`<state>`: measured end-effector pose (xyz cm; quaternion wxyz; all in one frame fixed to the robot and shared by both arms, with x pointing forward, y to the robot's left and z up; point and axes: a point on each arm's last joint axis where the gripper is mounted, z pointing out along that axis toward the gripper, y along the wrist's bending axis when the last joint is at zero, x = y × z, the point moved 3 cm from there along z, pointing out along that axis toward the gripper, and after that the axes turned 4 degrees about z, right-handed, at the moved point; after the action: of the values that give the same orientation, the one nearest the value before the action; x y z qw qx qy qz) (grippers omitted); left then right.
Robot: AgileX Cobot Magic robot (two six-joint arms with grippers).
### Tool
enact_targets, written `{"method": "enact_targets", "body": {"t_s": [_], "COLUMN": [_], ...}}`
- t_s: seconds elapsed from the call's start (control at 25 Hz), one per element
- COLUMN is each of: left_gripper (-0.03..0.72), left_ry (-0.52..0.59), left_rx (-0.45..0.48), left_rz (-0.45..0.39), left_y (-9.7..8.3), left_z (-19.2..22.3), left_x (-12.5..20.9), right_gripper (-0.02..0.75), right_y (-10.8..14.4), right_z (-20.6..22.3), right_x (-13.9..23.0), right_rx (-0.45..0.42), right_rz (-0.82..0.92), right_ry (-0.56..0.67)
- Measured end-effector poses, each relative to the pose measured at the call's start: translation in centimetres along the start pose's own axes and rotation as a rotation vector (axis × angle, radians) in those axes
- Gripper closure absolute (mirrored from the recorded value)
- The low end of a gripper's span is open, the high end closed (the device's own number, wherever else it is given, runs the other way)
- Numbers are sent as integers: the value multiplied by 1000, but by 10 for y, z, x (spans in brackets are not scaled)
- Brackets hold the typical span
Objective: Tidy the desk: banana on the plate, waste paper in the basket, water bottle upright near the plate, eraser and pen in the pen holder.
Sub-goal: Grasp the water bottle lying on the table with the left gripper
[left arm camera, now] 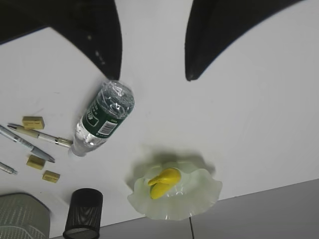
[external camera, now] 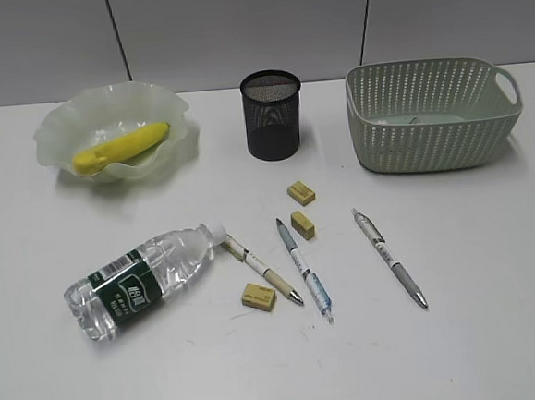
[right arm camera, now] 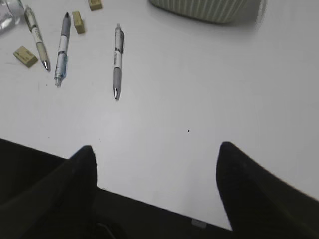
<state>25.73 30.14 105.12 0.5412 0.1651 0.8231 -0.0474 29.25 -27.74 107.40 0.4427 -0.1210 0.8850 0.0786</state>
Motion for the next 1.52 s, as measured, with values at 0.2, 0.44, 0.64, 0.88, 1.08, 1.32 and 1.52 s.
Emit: {"method": "enact_targets", "body": {"t_s": [0.2,0.44,0.64,0.88,1.08,1.32,1.52], "left_gripper": [398,440,448,448,448,449,449], "left_ry": [0,-1,-1,-1,-1,-1,-28], "left_rx": [0,-1,-1,-1,-1,-1,-4], "left_rz": [0,0,0,-1,-1,-2,3], "left_y": [0,0,0,0,0,0,1], "left_z": [0,0,0,0,0,0,3], "left_x": [0,0,0,0,0,0,-16], "right_gripper": [153,154,160,167,167,169,169], "right_y": [2,4,3,3,3,3,3], "right_z": [-18,-20,-13,-12,-12,-12,-12], "right_x": [35,49,47,46,46,46,46], "right_rx": [-2,-15,-13,-13,-13,-13,-13], "right_rz": [-9,-5,5,13,13,15,15], "right_ry": [-136,-161,-189,-201,-201,-202,-203]}}
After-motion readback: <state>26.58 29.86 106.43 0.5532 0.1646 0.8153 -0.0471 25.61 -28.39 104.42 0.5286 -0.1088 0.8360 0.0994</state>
